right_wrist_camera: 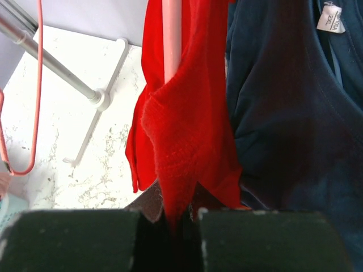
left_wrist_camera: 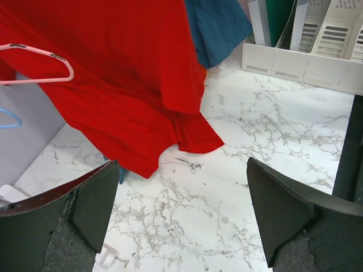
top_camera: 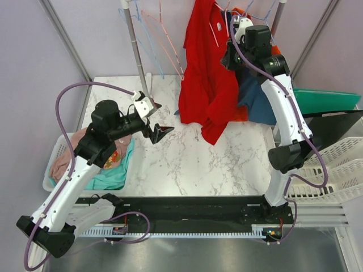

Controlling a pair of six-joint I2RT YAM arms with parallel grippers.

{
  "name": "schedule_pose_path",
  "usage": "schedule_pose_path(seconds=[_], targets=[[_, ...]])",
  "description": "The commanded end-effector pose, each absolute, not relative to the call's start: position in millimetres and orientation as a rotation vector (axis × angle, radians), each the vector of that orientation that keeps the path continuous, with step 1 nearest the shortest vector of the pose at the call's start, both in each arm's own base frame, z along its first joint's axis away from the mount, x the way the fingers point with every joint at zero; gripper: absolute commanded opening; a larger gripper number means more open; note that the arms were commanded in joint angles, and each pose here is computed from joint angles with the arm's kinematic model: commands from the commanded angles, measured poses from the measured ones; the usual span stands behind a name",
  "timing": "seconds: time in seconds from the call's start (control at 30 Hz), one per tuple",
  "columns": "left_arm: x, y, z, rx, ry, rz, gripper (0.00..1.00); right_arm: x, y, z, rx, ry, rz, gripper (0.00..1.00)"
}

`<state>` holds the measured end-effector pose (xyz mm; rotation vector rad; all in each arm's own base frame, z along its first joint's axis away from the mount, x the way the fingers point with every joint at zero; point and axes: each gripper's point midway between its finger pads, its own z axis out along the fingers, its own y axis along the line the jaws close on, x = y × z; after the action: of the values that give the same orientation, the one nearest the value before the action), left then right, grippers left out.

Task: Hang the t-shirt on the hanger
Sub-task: Place the hanger at the clothesline.

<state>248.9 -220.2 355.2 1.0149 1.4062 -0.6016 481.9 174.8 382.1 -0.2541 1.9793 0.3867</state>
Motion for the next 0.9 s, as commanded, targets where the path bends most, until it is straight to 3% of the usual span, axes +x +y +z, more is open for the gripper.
schedule_pose_path(seconds=[0.0, 0.23, 0.3, 0.4, 0.43, 0.53, 0.57, 0.87], targets=[[249, -215, 361, 0.975, 1.4, -0.591, 0.99, 494, 179, 425, -0.187, 1.832, 0.464, 0.0], [268, -204, 365, 0.816, 1.515, -0.584, 0.99, 490, 185, 383, -0.217, 1.937, 0.501, 0.0], [273, -201, 359, 0.775, 1.573, -0.608, 0.99, 487, 184, 380, -0.225, 1.948, 0.499, 0.06], [275, -199, 354, 0.75, 1.627, -0.624, 0.99, 480, 180, 383, -0.238, 1.946, 0.479, 0.42], [274, -198, 355, 0.748, 1.63, -0.624, 0.99, 475, 178, 390, -0.244, 1.933, 0.476, 0.66], [273, -193, 352, 0.721, 1.681, -0.626, 0.99, 458, 172, 407, -0.271, 1.897, 0.457, 0.91], [274, -190, 352, 0.695, 1.702, -0.628, 0.99, 454, 169, 413, -0.288, 1.88, 0.44, 0.95], [284, -153, 344, 0.569, 1.945, -0.612, 0.99, 390, 116, 496, -0.321, 1.662, 0.186, 0.98]])
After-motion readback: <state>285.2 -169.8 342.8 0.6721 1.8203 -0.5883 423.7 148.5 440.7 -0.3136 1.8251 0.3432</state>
